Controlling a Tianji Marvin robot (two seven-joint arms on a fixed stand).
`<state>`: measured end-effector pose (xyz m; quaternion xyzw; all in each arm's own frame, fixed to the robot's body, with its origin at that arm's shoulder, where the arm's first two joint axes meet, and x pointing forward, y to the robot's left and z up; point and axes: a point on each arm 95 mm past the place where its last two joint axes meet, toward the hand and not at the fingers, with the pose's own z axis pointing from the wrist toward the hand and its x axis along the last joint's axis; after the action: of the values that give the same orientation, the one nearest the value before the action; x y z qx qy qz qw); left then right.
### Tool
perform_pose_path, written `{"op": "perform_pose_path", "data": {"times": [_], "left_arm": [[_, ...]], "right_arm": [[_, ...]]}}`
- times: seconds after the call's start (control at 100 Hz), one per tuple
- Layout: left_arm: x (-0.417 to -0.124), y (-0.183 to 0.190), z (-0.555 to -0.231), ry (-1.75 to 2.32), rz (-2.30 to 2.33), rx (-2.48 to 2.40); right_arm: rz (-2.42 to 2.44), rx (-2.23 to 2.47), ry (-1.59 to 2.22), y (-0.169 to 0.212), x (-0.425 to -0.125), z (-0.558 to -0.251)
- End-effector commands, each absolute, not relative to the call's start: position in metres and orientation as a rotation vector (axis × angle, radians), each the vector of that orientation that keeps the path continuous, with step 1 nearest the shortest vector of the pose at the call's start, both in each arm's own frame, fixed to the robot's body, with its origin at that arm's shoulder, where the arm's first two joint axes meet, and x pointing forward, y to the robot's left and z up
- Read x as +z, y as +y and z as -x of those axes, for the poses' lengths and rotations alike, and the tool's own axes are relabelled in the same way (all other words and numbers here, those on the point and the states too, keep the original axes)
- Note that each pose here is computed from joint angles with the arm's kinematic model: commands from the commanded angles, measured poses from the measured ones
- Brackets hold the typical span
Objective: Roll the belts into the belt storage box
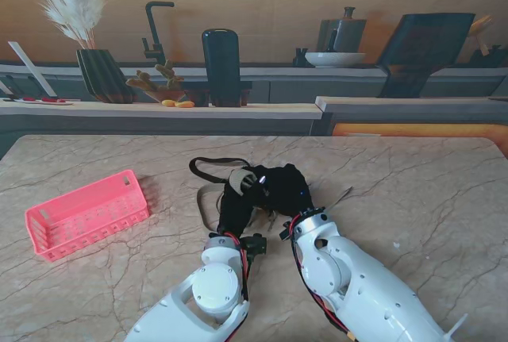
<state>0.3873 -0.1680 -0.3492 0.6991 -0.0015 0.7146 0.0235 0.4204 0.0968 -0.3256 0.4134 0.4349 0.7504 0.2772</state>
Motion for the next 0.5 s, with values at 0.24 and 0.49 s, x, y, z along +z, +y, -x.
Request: {"op": "perform_pose_path", "data": {"times": [0.24,0.49], "left_arm": [[-0.33,-0.158,-0.389,0.052,-2.098,2.279],[-0.331,-0.155,-0.388,0.016,-2.087,2.267]], "right_arm": [[-1.3,2.072,1.368,0.088,-0.332,-0.401],[-1.289,2.031,1.434,0.073,-0.325,-0.395]]}}
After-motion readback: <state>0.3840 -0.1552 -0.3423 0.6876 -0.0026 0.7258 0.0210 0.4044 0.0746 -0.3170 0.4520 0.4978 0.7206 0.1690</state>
